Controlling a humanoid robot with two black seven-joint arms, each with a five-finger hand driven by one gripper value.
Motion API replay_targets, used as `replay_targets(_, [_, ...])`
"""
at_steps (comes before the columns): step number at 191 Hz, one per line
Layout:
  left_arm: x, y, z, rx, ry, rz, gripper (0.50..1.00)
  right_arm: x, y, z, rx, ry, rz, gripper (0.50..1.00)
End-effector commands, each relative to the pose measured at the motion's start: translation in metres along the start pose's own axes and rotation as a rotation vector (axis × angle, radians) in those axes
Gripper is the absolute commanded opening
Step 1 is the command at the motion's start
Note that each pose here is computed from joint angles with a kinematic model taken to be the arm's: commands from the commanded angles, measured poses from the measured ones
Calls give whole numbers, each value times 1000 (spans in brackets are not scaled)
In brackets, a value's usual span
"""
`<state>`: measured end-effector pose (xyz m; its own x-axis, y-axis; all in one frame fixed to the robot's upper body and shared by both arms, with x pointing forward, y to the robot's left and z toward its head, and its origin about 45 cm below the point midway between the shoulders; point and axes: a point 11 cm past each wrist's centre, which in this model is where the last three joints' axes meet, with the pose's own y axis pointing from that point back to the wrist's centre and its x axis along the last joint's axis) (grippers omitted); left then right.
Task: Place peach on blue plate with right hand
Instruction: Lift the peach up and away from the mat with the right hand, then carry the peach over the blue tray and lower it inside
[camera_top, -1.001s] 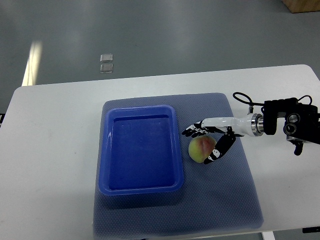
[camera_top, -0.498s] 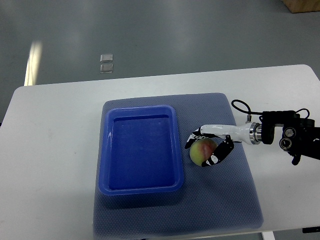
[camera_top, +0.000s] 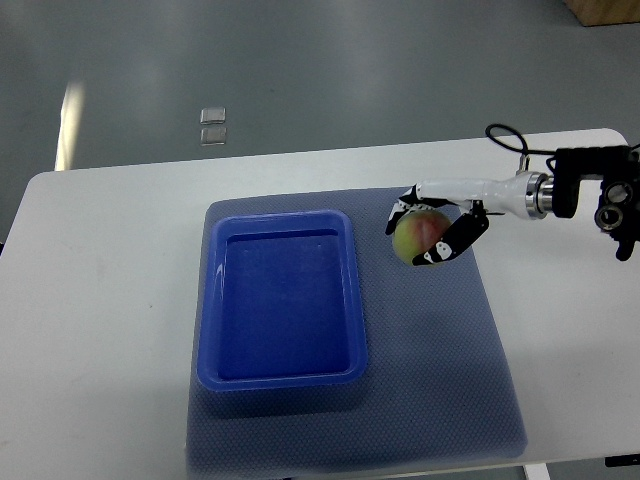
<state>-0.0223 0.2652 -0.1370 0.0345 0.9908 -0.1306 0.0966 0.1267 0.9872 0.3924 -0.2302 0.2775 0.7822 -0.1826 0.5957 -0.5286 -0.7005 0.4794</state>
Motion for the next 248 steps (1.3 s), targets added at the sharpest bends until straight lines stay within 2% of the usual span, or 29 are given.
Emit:
replay_targets(1, [0, 0, 0, 0, 0, 0, 1000, 51, 28, -32, 39, 2, 55, 500])
replay_targets(8, [-1, 0, 0, 0, 0, -2, 1000, 70, 41, -46, 53, 13, 76, 500])
replay_targets(18, [-1, 0, 0, 0, 0, -2, 1000, 70, 41, -46, 53, 13, 76, 500])
replay_targets(19, [0, 0, 0, 0, -1, -1, 1000, 88, 55, -61, 70, 26, 88, 500])
replay_targets(21, [0, 0, 0, 0, -1, -1, 1000, 91, 58, -65, 75, 31, 88, 500])
replay_targets(38, [-1, 0, 0, 0, -2, -3, 1000, 106, 73, -77, 78, 52, 101, 500])
replay_targets(71, [-1, 0, 0, 0, -3, -3, 1000, 110, 72, -86, 73, 69, 99, 500])
replay_targets(109, [-1, 0, 0, 0, -6, -4, 1000, 92, 11, -99, 109, 74, 44, 500])
replay_targets(119, [-1, 0, 0, 0, -6, -4, 1000, 92, 11, -99, 109, 74, 44, 500])
replay_targets(120, [-1, 0, 1, -1, -7, -4, 1000, 84, -14, -104, 115, 77, 21, 500])
replay_targets(122, [-1, 0, 1, -1, -7, -4, 1000, 81, -20, -106, 117, 78, 12, 500])
replay_targets(137, [-1, 0, 0, 0, -5, -4, 1000, 67, -55, -112, 119, 79, -30, 500])
replay_targets(146, [-1, 0, 0, 0, -5, -4, 1000, 67, -55, -112, 119, 79, -30, 500])
replay_targets(147, [-1, 0, 0, 0, -5, -3, 1000, 56, -80, -118, 123, 80, -61, 500])
replay_targets(149, [-1, 0, 0, 0, -3, -3, 1000, 52, -86, -119, 124, 79, -70, 500])
replay_targets(155, [-1, 0, 0, 0, -3, -3, 1000, 45, -97, -120, 124, 77, -85, 500])
replay_targets(158, [-1, 0, 1, -2, -2, -3, 1000, 34, -112, -124, 130, 70, -105, 500])
replay_targets(168, [-1, 0, 1, -2, -2, -3, 1000, 34, -112, -124, 130, 70, -105, 500])
replay_targets(169, [-1, 0, 0, -1, -2, -3, 1000, 17, -132, -130, 140, 61, -137, 500])
replay_targets(170, [-1, 0, 0, -1, 0, -3, 1000, 12, -137, -132, 142, 61, -146, 500])
replay_targets(180, [-1, 0, 0, -1, 0, -3, 1000, -7, -155, -136, 151, 46, -176, 500])
replay_targets(201, [-1, 0, 0, -1, 0, -3, 1000, -37, -180, -136, 149, 26, -212, 500])
replay_targets(212, [-1, 0, 0, -1, 0, -3, 1000, -37, -180, -133, 141, 24, -208, 500])
replay_targets(213, [-1, 0, 0, -1, 0, -3, 1000, -38, -181, -117, 108, 22, -190, 500])
replay_targets(217, [-1, 0, 0, -1, 0, -3, 1000, -40, -182, -110, 94, 22, -190, 500])
replay_targets(234, [-1, 0, 0, -1, 0, -3, 1000, -43, -182, -102, 76, 26, -187, 500])
replay_targets(235, [-1, 0, 0, -1, 0, -3, 1000, -47, -182, -89, 48, 29, -187, 500])
replay_targets(248, [-1, 0, 1, -2, -1, -3, 1000, -51, -182, -80, 32, 25, -189, 500])
